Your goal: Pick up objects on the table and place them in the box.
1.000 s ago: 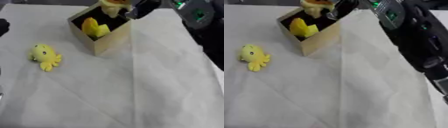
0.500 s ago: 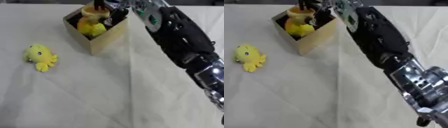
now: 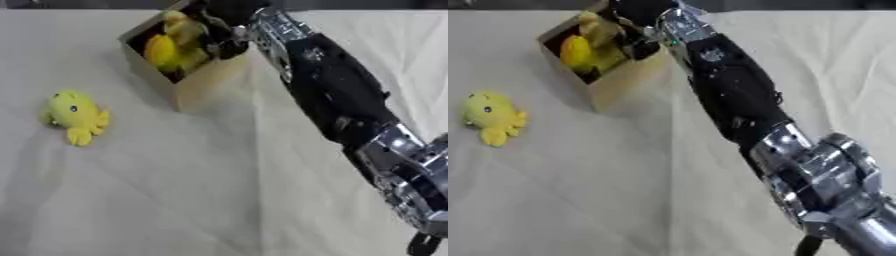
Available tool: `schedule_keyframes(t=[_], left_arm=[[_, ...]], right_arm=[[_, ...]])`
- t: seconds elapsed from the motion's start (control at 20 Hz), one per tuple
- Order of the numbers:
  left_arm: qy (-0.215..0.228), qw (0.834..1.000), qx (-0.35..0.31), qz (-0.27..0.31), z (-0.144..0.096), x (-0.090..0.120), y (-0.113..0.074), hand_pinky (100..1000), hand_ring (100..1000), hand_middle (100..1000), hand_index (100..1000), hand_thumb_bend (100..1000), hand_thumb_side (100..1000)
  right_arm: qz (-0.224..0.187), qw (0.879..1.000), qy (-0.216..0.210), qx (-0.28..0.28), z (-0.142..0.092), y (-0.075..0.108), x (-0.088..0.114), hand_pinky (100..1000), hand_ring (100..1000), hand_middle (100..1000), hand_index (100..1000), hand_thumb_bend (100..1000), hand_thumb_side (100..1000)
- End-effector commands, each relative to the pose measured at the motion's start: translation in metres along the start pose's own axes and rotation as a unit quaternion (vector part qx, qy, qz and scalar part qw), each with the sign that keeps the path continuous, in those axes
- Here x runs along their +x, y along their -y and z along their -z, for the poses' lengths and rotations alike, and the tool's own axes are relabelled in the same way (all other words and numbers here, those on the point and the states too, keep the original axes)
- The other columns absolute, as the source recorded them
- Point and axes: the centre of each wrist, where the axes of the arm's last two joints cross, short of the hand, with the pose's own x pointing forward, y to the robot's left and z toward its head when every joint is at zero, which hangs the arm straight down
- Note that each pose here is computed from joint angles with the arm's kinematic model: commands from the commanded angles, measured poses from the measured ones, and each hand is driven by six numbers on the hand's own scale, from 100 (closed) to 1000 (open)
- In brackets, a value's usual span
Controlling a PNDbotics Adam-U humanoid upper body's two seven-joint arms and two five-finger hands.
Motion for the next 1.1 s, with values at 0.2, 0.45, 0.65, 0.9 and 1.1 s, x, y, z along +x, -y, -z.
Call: schedule_keyframes(t=[0.2, 0.45, 0.65, 0.9, 1.1], left_arm=[[0.01, 1.0, -0.006, 0.003, 0.004, 0.004, -0.001, 864, 787, 692, 821, 176, 850], [0.01, 1.0, -0.008, 0.002, 0.004, 0.005, -0.001, 864, 789, 693, 822, 177, 849], [0.009, 1.0, -0.01, 0.002, 0.003, 0.005, -0.001, 864, 790, 694, 822, 179, 847], [0.008, 1.0, -0.01, 0.003, 0.003, 0.004, -0.001, 864, 790, 694, 822, 180, 843], [0.008, 1.0, -0.009, 0.005, 0.003, 0.005, -0.002, 863, 790, 694, 822, 180, 839]], right_arm=[[0.0, 0.999, -0.003, -0.034, 0.001, 0.018, -0.003, 890, 938, 818, 890, 422, 106], [-0.008, 0.999, -0.017, -0.048, 0.002, 0.035, -0.003, 899, 953, 835, 899, 434, 135], [-0.005, 0.998, -0.024, -0.061, 0.002, 0.044, -0.004, 905, 961, 837, 910, 434, 113], [0.001, 0.996, -0.032, -0.082, 0.0, 0.062, -0.007, 905, 962, 839, 911, 432, 100], [0.008, 0.994, -0.037, -0.102, -0.007, 0.076, -0.013, 905, 959, 830, 910, 415, 100]])
